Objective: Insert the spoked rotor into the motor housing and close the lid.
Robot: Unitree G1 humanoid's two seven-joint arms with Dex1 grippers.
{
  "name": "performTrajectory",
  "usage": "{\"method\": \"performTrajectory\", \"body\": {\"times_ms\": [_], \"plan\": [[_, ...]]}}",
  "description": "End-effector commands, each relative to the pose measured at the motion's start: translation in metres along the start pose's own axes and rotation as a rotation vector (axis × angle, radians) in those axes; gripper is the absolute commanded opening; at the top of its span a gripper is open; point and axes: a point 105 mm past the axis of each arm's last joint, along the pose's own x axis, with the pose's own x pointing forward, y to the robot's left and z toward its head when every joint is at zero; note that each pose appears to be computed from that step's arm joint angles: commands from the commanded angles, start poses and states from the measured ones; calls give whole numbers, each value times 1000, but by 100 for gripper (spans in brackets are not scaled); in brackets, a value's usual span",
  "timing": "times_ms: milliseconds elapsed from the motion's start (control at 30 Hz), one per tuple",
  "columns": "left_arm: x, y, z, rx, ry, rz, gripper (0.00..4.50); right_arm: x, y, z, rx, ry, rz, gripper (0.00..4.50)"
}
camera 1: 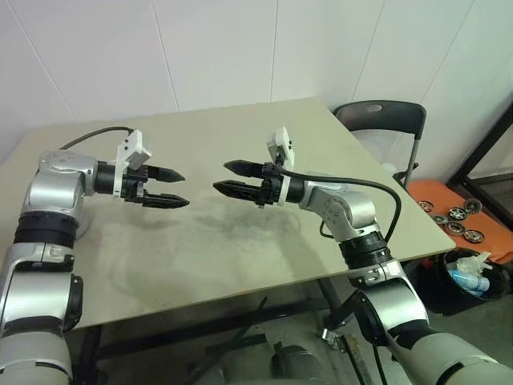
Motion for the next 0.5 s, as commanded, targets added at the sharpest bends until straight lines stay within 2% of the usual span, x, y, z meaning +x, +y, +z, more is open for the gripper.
{"method": "performTrajectory", "body": {"times_ms": [33, 500], "plan": [[-14, 2, 16, 44, -40, 52, 410, 10, 7, 18, -52, -29, 37, 402], [-12, -3, 12, 36, -46, 54, 410, 7, 4, 19, -50, -22, 30, 402]]}}
